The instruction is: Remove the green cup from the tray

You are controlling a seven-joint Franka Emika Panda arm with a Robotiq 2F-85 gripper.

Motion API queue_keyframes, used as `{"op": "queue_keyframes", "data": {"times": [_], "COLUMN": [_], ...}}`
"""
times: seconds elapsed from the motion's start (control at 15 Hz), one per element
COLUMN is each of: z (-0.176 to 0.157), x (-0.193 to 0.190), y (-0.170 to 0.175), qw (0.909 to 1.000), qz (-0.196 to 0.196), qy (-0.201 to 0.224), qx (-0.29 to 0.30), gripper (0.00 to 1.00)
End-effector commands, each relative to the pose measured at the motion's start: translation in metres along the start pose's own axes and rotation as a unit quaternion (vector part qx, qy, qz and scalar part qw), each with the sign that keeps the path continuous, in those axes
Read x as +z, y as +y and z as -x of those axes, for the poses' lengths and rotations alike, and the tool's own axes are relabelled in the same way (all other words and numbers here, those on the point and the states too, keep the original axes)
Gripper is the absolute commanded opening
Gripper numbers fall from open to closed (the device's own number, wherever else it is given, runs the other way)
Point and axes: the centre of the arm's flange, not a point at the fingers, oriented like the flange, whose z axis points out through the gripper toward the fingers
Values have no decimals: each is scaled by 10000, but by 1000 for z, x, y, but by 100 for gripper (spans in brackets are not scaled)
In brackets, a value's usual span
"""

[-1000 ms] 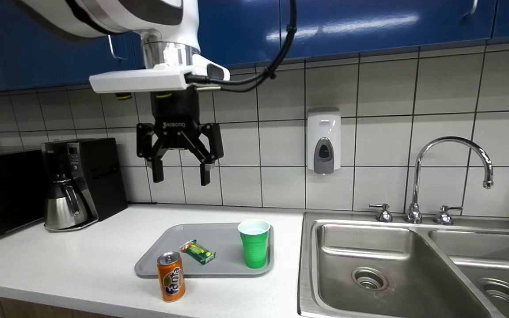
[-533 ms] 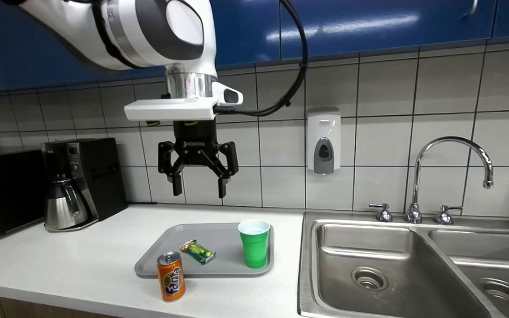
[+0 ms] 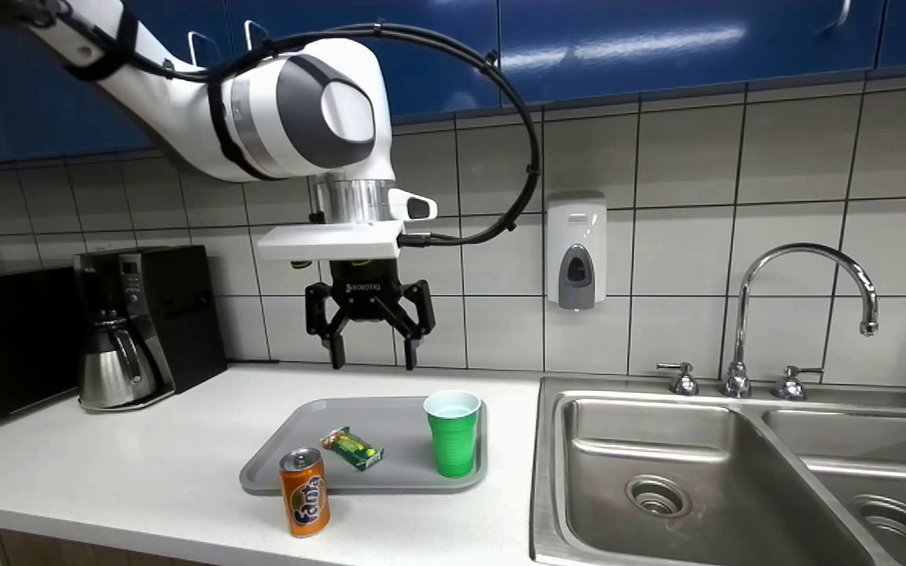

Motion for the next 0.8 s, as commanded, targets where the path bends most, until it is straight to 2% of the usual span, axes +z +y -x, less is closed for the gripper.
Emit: {"op": "queue_keyframes", "data": {"times": [0.0,0.73], "z": [-26,-77], "x": [12,53], "y": [6,18], "qw": [9998,9994], "qz": [175,299], "qy": [20,75], "qx": [-93,-186], "gripper": [100,100]}}
